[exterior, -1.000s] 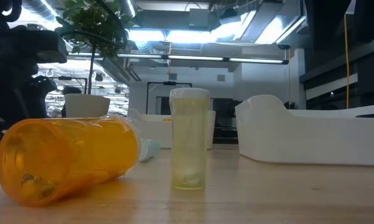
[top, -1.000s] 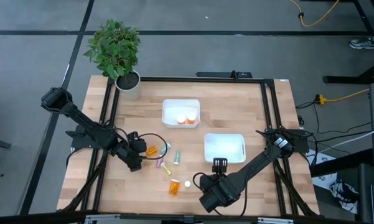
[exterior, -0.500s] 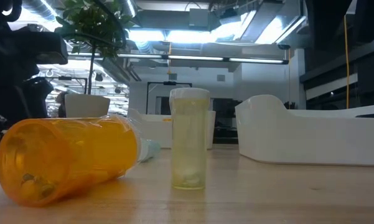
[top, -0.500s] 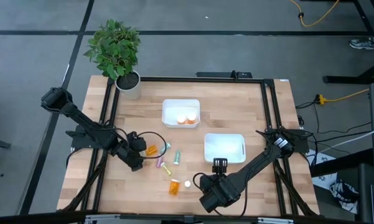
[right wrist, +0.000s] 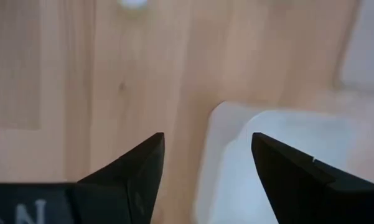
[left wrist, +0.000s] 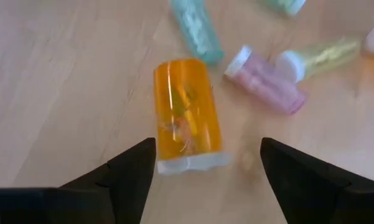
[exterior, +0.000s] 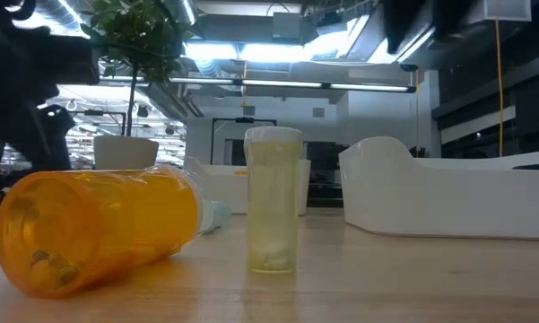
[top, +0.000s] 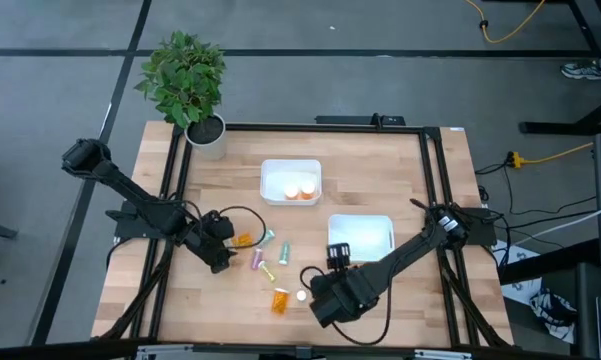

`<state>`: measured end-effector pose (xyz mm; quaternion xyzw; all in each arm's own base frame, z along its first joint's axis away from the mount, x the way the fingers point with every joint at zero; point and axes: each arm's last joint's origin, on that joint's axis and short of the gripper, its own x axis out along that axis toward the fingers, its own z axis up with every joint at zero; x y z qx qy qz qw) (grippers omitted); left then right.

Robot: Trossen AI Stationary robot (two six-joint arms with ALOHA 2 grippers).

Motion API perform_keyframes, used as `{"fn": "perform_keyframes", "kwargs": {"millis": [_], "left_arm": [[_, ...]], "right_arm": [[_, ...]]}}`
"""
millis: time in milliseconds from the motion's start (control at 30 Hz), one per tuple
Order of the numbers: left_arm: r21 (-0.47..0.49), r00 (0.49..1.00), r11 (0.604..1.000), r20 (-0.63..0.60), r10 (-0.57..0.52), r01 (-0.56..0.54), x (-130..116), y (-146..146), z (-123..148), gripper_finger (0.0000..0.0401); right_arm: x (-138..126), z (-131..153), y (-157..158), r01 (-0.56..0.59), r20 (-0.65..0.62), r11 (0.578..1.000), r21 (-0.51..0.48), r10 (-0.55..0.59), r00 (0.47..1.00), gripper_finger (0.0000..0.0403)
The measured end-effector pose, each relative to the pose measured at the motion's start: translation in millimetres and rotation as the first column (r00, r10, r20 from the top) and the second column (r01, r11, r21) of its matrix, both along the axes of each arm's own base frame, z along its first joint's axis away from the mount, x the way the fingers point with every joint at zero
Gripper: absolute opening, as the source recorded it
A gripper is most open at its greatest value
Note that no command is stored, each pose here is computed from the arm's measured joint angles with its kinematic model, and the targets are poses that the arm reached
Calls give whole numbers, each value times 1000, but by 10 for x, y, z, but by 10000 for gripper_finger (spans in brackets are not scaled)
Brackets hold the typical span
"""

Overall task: Pick and place medicine bottles into bin by pill shape (circle, oval)
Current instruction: Put the large orange pill bottle into the top white bin

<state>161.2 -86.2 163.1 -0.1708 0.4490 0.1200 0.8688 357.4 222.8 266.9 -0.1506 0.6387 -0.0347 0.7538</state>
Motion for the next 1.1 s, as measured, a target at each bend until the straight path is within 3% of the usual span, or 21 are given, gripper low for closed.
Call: {"fn": "perform_keyframes", "kwargs": {"millis": [267, 567, 800, 967, 1100], "left_arm": [[18, 998, 998, -12, 65, -65, -190, 238, 173, 278], [24, 980, 982, 71, 186, -189, -311, 494, 334, 278], [71, 977, 979, 107, 183, -191, -333, 633, 396, 278], [55, 968, 972, 117, 223, -231, -333, 710, 415, 278], [119, 937, 937, 169, 307, -328, -342, 791, 443, 278]], "right_arm": [[348, 128, -219, -206, 145, 978, -27, 208, 967, 243], [796, 167, -526, -372, 340, 926, -66, 371, 864, 243], [1212, 151, -818, -417, 573, 905, 86, 297, 764, 243], [1451, -167, -1007, -443, 586, 878, 179, 267, 765, 243], [1604, -502, -1118, -423, 564, 884, 200, 249, 788, 243]]}}
